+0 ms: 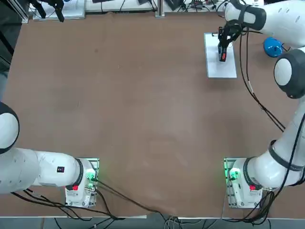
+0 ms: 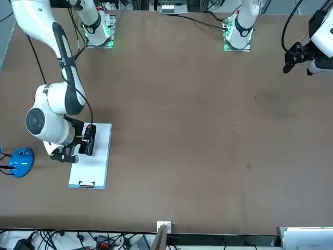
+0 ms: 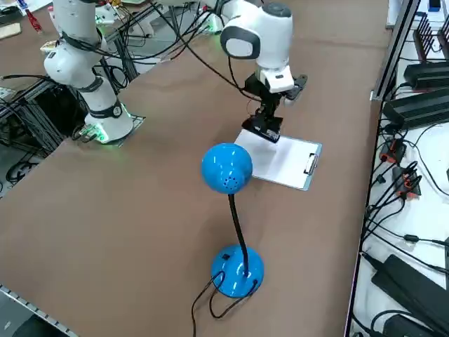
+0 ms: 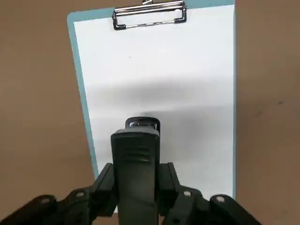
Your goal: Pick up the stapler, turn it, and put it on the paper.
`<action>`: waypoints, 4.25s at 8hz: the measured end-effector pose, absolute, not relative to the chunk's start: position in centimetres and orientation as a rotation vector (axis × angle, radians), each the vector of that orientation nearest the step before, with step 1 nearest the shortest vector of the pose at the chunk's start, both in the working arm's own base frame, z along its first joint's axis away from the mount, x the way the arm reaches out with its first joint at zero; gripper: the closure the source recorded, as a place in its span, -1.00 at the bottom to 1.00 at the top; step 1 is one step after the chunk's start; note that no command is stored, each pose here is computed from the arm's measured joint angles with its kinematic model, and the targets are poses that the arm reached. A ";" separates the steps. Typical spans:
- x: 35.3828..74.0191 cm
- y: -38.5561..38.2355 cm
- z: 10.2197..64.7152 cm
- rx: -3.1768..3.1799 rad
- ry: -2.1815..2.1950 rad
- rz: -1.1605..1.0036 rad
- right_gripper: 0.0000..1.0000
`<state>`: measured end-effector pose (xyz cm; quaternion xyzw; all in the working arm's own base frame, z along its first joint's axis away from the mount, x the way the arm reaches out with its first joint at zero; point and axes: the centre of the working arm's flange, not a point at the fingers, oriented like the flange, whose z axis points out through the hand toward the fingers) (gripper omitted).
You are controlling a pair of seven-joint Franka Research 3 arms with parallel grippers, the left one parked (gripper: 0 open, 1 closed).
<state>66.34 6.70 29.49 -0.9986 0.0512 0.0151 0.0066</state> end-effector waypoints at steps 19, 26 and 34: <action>66.7 5.6 23.6 -3.122 -0.046 -0.215 0.16; 67.0 5.7 25.2 -3.118 -0.046 -0.237 -1.00; 63.9 4.8 48.2 -3.095 -0.042 -0.158 -1.00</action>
